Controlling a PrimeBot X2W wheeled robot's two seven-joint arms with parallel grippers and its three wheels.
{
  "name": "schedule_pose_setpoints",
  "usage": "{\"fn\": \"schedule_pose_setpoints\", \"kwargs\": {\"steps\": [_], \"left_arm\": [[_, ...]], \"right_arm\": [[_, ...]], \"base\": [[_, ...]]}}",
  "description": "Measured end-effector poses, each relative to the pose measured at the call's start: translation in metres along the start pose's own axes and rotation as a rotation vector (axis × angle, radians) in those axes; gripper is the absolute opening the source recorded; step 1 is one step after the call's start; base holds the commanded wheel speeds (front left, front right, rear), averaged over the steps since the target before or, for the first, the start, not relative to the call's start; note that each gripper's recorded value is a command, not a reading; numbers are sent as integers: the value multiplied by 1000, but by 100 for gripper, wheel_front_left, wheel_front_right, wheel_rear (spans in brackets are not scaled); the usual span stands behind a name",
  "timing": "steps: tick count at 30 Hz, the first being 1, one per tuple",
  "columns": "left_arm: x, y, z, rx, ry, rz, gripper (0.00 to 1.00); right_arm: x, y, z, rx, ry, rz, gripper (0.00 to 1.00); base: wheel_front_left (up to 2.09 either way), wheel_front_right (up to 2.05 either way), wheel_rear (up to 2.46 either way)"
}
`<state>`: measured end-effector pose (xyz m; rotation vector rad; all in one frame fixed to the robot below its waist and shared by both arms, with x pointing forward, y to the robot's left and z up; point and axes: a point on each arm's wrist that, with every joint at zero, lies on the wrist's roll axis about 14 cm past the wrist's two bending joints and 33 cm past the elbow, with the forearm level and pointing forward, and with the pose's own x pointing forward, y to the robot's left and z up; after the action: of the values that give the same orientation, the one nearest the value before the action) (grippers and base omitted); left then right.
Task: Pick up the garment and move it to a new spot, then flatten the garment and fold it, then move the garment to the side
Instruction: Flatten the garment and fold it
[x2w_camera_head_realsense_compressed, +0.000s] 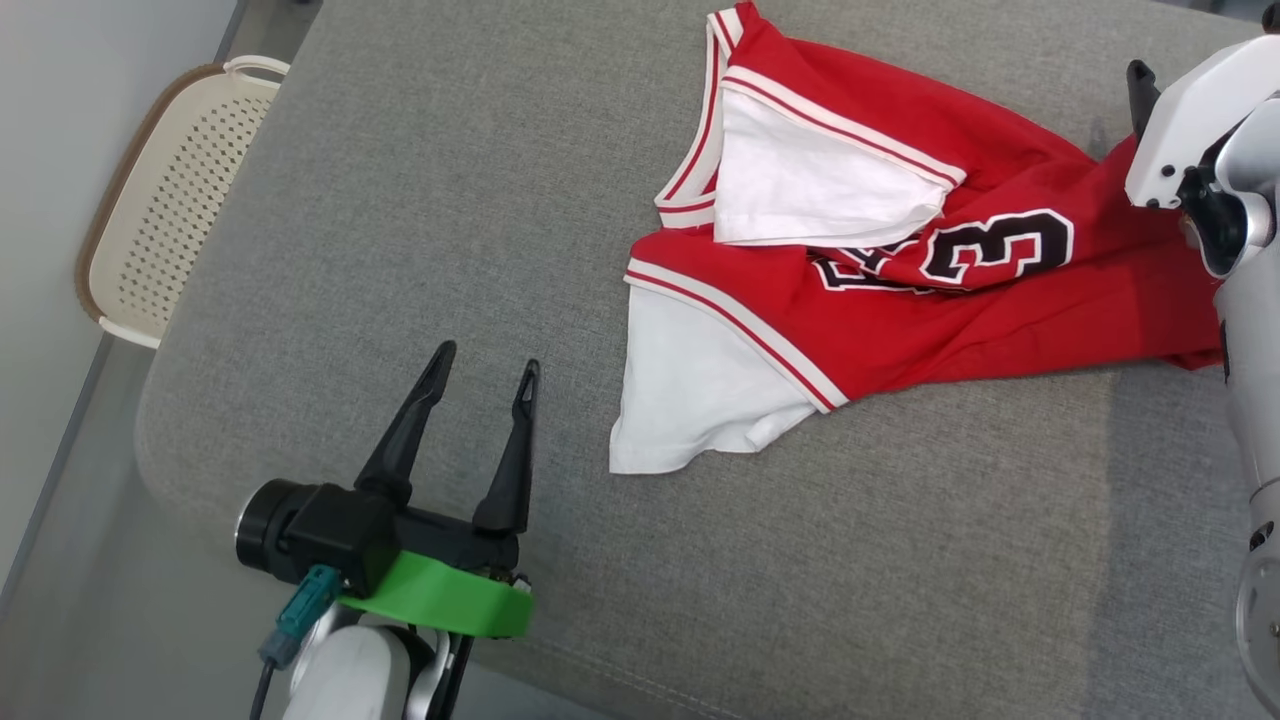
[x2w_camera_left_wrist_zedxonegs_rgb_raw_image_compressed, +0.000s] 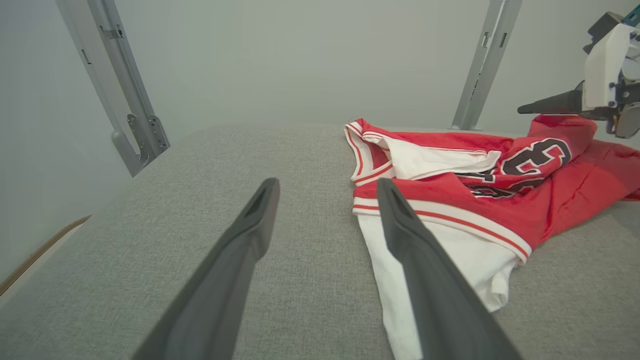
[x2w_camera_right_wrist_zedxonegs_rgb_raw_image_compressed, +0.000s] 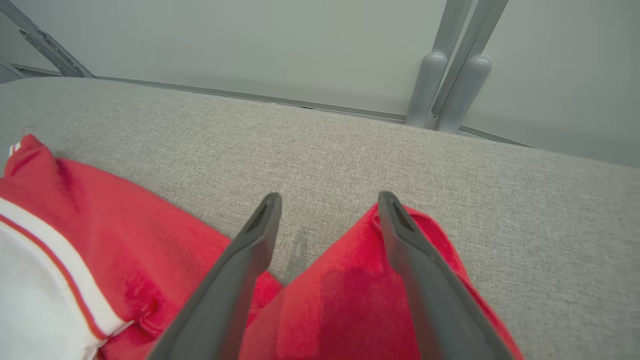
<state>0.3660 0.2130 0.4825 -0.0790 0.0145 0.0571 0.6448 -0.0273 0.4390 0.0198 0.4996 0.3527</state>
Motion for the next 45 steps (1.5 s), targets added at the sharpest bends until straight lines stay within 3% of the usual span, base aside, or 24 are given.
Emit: {"fn": "schedule_pose_setpoints", "kwargs": {"steps": [13, 29, 45], "left_arm": [[-3, 23, -2, -10, -6, 97, 100], [-16, 26, 1, -57, -29, 136, 100], [-33, 4, -1, -23, -27, 35, 100]], "right_arm": [[-68, -46, 19, 34, -226, -73, 100], [-195, -43, -6, -32, -487, -95, 100], [-280, -32, -54, -14, -531, -188, 100]], "base": [[0, 0, 0], [0, 0, 0], [0, 0, 0]]}}
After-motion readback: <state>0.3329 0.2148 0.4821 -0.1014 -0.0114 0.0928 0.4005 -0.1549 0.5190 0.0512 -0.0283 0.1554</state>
